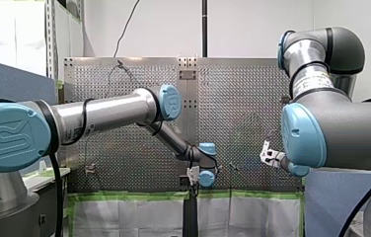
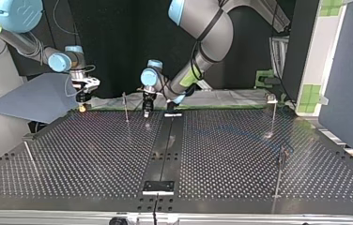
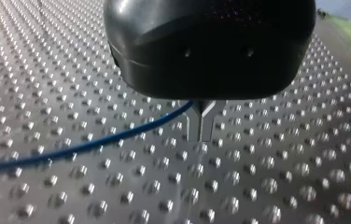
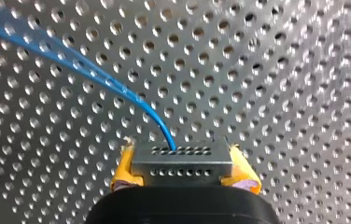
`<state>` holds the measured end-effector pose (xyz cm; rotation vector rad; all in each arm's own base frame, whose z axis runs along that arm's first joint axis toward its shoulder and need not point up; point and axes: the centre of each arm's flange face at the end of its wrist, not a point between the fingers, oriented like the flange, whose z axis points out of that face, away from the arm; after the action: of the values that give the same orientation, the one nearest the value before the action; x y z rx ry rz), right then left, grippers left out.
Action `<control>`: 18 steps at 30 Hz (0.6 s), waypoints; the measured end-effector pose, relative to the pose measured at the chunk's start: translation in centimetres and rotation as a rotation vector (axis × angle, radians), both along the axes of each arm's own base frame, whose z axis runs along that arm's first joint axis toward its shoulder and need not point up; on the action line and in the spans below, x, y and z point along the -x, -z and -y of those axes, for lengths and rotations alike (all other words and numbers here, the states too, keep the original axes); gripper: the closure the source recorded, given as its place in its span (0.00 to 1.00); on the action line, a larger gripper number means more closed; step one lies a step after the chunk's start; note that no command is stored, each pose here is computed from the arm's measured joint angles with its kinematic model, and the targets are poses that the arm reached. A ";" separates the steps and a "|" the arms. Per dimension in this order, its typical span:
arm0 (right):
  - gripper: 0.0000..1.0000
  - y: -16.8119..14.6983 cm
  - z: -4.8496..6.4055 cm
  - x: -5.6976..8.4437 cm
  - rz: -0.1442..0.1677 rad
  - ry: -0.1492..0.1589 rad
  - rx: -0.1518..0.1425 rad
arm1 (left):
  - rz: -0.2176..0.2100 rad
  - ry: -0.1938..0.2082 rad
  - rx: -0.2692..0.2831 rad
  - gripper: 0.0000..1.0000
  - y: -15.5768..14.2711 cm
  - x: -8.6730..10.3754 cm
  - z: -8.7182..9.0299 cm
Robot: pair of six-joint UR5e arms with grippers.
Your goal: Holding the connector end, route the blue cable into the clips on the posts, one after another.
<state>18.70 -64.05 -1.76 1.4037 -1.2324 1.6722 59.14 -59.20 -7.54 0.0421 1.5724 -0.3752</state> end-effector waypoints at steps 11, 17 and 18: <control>1.00 0.0 0.5 1.6 0.007 0.111 -0.003 | 0.000 -0.009 0.000 1.00 -0.1 -0.6 -0.5; 1.00 0.0 0.6 2.1 0.007 0.161 0.000 | -0.009 0.010 -0.009 1.00 0.0 -0.1 -0.1; 1.00 0.0 0.7 2.2 0.006 0.167 0.000 | -0.013 0.018 -0.012 1.00 0.1 0.1 0.0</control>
<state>16.55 -64.72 -1.80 1.2597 -1.3151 1.5638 59.08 -59.23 -7.62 0.0633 1.5882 -0.3806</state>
